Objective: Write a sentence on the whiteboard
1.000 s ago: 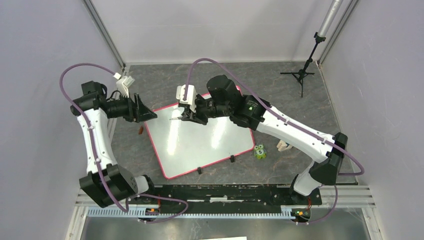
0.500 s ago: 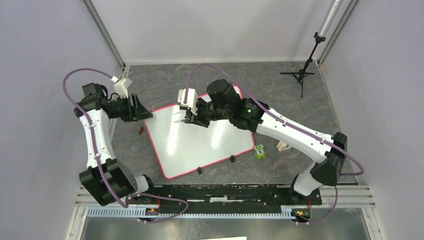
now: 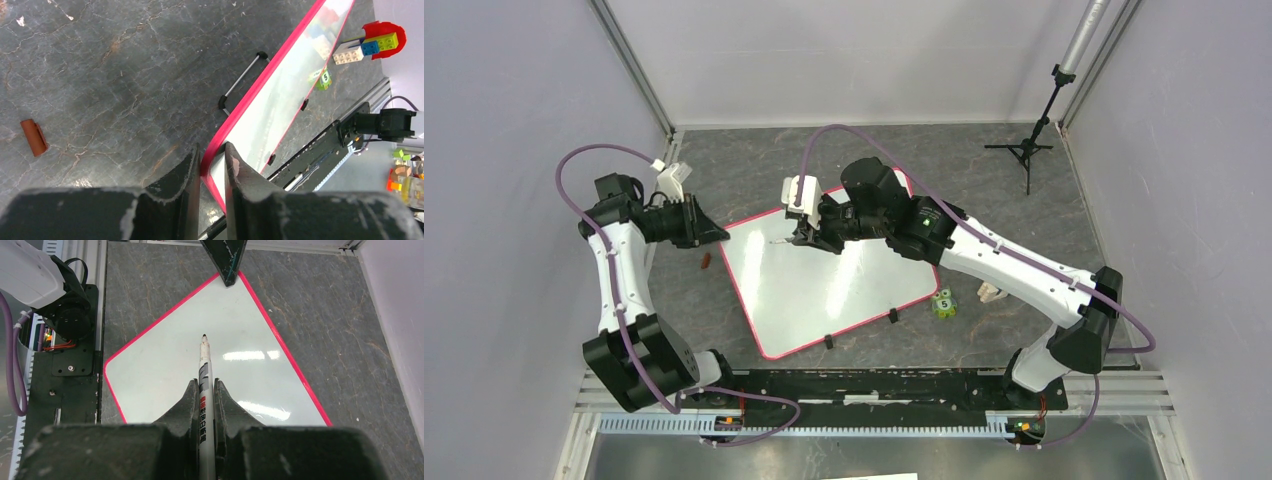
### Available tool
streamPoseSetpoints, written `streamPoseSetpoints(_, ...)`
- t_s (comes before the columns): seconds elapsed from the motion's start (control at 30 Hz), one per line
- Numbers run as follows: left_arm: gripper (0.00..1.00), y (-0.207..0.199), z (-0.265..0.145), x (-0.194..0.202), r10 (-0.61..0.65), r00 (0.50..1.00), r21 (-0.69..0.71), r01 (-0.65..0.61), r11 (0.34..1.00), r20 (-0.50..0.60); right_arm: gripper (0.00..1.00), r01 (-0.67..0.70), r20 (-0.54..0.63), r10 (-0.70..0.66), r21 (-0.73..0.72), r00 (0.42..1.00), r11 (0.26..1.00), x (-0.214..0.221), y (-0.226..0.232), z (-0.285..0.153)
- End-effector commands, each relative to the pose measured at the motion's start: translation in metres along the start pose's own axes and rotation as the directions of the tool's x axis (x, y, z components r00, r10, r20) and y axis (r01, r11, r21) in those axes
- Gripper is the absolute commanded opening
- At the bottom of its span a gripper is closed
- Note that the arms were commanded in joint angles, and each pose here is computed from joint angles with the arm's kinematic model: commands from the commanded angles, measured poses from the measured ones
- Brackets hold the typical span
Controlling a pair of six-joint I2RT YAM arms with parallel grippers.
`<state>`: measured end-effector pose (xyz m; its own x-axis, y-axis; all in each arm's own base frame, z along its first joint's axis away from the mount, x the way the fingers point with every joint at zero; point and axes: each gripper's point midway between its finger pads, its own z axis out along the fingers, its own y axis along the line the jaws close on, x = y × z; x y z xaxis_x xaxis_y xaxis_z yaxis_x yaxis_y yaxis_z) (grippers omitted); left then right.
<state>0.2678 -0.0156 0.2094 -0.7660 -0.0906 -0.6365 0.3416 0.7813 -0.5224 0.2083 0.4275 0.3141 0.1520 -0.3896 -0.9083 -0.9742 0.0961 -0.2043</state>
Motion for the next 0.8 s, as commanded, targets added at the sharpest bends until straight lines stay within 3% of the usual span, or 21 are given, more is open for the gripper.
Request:
streamPoseSetpoints(0.0,0.11,-0.004,0.004,0.007,0.052,0.999,0.04,-0.051,0.998,-0.017,0.0,0.02,0.051,-0.02,-0.001,0.999,1.0,-0.017,0.0,-0.006)
streamPoseSetpoints(0.23,0.03,-0.016,0.012,0.017,0.095,0.994,0.088,-0.09,0.992,-0.051,0.0,0.021,0.042,-0.021,-0.003,0.999,1.0,-0.013,0.001,-0.007)
streamPoseSetpoints(0.77,0.03,-0.038,0.038,0.034,0.194,0.973,0.164,-0.173,0.971,-0.125,0.0,0.024,0.021,-0.024,-0.017,0.999,1.0,-0.003,0.007,-0.013)
